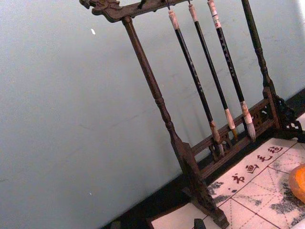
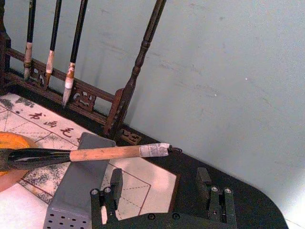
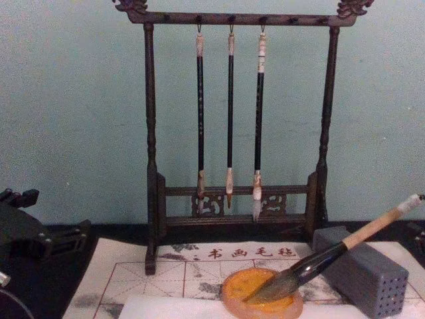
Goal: Pick up the brush from the inkstone, write on the paper, then place the brush back to its original position.
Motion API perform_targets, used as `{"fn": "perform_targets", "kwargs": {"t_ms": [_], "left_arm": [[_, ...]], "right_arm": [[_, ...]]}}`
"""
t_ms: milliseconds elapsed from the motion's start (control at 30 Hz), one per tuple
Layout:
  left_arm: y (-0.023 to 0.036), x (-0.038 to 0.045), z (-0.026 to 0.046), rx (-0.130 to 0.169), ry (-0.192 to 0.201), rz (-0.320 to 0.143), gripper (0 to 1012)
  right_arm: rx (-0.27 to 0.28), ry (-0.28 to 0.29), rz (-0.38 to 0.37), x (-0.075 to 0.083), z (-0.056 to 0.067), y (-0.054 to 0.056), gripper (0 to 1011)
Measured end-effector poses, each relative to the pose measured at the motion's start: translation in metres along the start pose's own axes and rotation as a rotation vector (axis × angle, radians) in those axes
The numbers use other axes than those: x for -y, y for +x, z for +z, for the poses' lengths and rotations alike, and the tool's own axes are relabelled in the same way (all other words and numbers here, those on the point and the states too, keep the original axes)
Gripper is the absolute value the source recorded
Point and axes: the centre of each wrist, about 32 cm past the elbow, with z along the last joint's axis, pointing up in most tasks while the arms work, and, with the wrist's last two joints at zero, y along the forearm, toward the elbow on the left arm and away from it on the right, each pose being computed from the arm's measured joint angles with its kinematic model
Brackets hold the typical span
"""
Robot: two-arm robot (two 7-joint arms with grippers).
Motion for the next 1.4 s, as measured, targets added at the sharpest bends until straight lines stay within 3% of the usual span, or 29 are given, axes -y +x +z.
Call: {"fn": "perform_targets", "kwargs": {"t_ms": [1400], "left_arm": [[0.0000,0.0000,0.0000,0.000,0.000,0.000,1001]], "right_arm": [[0.000,0.000,0.000,0.0000,0.0000,0.0000,1003]]}}
